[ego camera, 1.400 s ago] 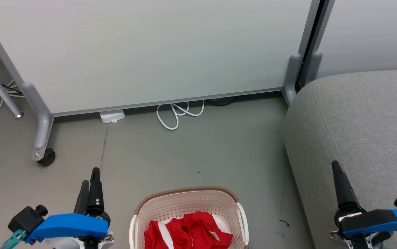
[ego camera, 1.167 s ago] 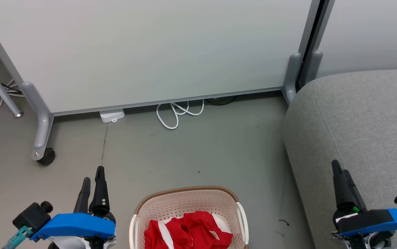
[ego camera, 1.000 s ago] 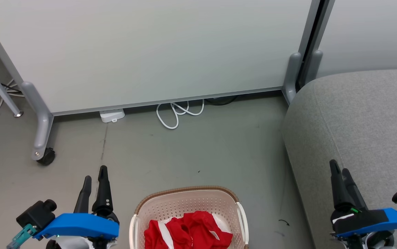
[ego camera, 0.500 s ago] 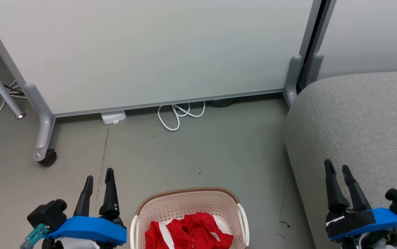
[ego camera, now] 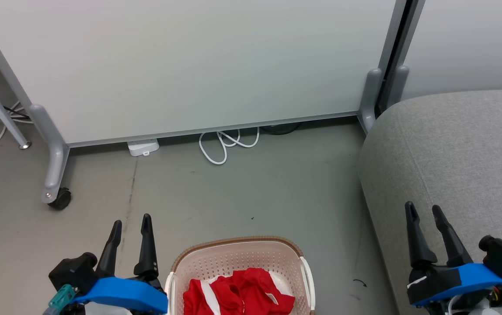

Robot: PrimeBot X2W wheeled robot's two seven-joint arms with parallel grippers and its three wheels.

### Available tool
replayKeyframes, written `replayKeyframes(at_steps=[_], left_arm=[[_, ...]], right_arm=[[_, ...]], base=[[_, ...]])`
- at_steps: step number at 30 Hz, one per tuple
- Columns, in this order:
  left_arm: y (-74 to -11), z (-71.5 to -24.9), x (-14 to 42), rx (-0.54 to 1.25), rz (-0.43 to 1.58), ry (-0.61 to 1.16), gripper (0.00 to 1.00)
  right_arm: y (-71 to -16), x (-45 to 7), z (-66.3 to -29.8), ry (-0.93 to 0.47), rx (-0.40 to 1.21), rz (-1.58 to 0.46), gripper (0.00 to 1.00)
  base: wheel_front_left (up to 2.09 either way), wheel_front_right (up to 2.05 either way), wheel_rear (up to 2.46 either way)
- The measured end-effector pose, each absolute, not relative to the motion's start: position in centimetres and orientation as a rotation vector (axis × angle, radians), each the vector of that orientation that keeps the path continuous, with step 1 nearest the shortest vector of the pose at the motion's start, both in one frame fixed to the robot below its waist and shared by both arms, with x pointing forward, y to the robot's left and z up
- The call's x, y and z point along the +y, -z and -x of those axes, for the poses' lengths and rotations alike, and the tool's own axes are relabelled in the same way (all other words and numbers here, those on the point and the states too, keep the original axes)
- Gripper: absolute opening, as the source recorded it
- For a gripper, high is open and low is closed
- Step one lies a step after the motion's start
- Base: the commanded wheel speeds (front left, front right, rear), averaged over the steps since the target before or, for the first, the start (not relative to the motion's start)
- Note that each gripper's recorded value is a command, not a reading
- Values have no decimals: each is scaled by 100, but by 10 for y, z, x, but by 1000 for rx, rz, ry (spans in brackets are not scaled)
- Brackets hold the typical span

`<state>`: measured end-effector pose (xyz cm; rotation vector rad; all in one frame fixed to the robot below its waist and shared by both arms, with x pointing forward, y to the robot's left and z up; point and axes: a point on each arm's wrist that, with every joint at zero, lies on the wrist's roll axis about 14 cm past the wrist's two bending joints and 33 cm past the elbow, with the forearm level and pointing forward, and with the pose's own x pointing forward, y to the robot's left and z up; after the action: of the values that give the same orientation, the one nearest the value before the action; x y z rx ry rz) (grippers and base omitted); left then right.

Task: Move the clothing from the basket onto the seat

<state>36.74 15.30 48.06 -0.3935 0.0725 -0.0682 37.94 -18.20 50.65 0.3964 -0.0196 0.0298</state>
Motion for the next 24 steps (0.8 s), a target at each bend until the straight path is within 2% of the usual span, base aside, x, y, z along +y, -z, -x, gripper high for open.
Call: replayKeyframes(at_steps=[24], left_arm=[[-479, -363, 150, 45, 234, 87, 100]], right_arm=[[-510, -180, -377, -55, -33, -167, 100]], base=[[0, 0, 0]])
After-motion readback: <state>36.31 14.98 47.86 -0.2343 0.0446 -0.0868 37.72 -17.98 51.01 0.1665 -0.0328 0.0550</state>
